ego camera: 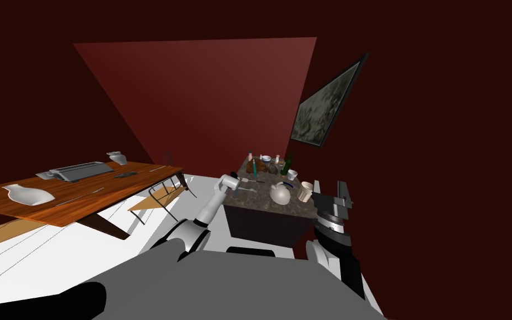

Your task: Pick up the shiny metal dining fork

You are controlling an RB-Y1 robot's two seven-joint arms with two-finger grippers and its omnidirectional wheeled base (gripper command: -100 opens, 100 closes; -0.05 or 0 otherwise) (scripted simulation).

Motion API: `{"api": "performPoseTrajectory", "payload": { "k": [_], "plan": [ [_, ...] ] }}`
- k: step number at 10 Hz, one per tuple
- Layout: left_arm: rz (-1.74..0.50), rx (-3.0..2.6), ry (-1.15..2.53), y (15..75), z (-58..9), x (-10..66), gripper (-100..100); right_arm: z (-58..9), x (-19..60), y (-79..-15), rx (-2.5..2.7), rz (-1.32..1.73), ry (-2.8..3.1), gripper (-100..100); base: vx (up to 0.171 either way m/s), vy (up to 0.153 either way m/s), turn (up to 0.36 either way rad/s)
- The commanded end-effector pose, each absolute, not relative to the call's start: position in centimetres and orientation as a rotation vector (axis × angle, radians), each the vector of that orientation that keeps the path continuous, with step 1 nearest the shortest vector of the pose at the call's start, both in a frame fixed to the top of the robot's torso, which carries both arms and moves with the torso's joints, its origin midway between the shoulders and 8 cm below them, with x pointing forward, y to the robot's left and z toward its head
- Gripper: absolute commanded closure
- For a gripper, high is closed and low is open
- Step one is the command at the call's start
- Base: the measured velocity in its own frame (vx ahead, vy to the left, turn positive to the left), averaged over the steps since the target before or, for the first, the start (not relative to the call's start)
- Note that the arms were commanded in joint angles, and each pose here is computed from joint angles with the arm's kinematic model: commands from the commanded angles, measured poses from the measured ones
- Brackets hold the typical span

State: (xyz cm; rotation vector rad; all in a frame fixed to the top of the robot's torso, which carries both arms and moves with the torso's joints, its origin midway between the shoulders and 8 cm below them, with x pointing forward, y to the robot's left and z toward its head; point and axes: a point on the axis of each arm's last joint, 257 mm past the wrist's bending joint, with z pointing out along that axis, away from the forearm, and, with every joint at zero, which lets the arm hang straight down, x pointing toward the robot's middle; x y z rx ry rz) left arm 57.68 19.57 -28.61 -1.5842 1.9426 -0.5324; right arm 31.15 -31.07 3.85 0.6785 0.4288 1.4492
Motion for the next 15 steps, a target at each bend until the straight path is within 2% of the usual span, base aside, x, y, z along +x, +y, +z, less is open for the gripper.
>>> {"api": "performPoseTrajectory", "payload": {
  "k": [1, 9, 15],
  "plan": [
    [-0.495, -1.615, 1.960, 19.7, -29.2, 57.1, -100, 3.9, 31.1, -31.1, 0.678, 1.449, 0.429, 0, 0.024, -0.035, 0.002],
    [-0.339, -1.760, 2.033, 19.1, -30.7, 54.2, -100, 3.9, 31.1, -31.1, 0.678, 1.449, 0.429, 0, 0.030, -0.039, -0.001],
    [-0.241, -1.871, 2.117, 16.0, -31.6, 51.0, -100, 3.9, 31.1, -31.1, 0.678, 1.449, 0.429, 0, 0.037, -0.043, -0.004]
  ]
}}
